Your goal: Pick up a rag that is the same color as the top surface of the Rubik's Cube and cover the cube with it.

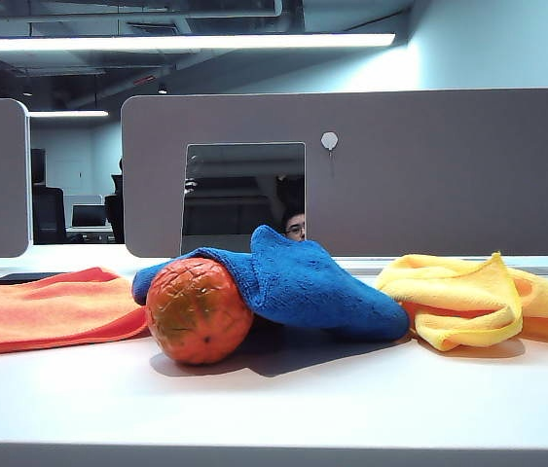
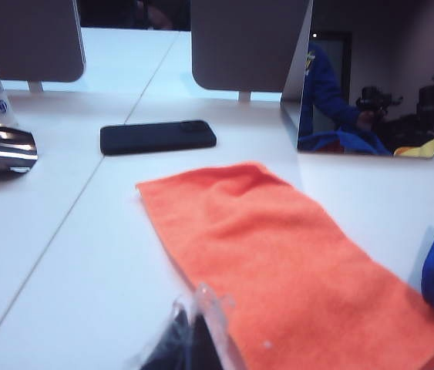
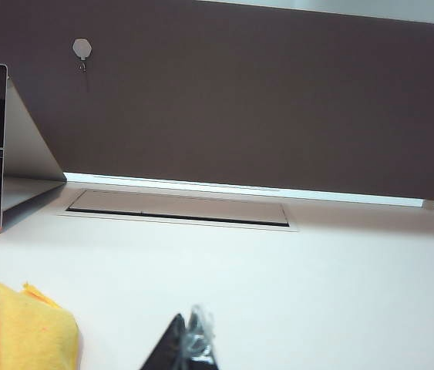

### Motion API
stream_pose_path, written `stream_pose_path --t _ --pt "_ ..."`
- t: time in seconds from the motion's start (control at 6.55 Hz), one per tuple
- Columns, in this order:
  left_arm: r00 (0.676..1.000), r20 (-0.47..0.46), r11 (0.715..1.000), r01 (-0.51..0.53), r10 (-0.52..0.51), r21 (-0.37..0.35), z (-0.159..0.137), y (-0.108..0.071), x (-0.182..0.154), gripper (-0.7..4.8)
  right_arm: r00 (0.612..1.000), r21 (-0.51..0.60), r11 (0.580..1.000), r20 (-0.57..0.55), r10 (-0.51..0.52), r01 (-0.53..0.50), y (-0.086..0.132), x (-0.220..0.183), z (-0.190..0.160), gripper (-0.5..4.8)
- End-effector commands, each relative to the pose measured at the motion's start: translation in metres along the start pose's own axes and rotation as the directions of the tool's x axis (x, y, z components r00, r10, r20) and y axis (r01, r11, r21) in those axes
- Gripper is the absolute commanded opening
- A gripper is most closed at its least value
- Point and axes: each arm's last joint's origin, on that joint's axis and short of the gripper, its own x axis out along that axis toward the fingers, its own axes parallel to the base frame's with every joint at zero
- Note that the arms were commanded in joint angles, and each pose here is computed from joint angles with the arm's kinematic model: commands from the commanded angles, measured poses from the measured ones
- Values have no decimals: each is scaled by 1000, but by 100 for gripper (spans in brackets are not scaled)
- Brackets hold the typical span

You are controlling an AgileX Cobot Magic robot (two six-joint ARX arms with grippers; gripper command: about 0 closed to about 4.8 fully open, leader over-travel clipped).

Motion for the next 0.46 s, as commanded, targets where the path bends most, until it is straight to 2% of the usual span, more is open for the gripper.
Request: stream_pose_path --t 0.15,0.31,0.46 --pt "997 78 1000 2 -2 -1 8 0 0 -6 1000 15 1000 14 -12 11 0 0 1 -5" --pt "996 82 999 33 -33 10 9 -1 -1 -6 1000 15 1000 14 -12 12 0 0 1 -5" --pt "986 82 989 140 -145 55 9 -4 -1 -6 1000 16 1000 7 -12 11 0 0 0 -5"
